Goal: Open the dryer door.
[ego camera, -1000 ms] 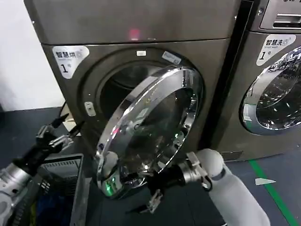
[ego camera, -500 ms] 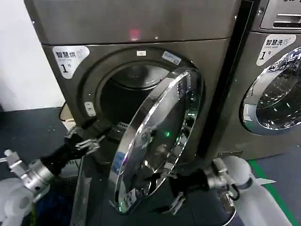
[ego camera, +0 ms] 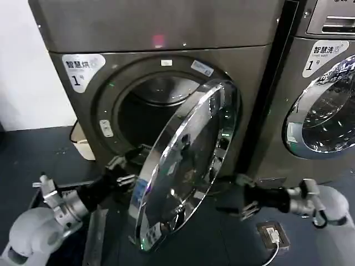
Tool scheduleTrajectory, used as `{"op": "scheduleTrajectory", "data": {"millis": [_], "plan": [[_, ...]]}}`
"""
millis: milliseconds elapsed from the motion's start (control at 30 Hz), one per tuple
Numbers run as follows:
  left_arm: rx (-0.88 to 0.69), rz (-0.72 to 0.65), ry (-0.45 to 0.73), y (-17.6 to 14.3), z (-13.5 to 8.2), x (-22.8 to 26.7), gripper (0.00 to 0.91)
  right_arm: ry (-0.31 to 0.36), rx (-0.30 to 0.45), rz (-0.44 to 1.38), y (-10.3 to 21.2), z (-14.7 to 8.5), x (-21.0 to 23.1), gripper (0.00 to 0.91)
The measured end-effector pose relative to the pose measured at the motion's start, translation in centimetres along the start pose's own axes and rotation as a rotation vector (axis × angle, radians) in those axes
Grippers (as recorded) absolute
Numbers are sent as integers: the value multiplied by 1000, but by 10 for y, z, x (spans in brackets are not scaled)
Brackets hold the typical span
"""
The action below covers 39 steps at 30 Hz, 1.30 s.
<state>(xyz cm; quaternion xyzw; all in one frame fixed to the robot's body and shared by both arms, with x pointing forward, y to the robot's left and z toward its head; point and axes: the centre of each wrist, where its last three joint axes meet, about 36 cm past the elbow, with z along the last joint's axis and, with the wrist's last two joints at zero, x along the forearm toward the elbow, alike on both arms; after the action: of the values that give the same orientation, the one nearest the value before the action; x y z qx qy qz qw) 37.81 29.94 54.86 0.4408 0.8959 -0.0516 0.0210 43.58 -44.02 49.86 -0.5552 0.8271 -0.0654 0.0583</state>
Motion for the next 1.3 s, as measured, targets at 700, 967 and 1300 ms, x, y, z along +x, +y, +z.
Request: {"op": "scheduleTrajectory", "data": {"millis": [700,967,1300], "plan": [[34,227,50,-50,28,-49,907,-94,127,975,70,-25,90,907],[20,305,35,-61,42,-73,907,-67,206,1330,96,-53,131,907],[40,394,4,-85,67,-111,907,63,242,1659,137,-76,173,907]]}}
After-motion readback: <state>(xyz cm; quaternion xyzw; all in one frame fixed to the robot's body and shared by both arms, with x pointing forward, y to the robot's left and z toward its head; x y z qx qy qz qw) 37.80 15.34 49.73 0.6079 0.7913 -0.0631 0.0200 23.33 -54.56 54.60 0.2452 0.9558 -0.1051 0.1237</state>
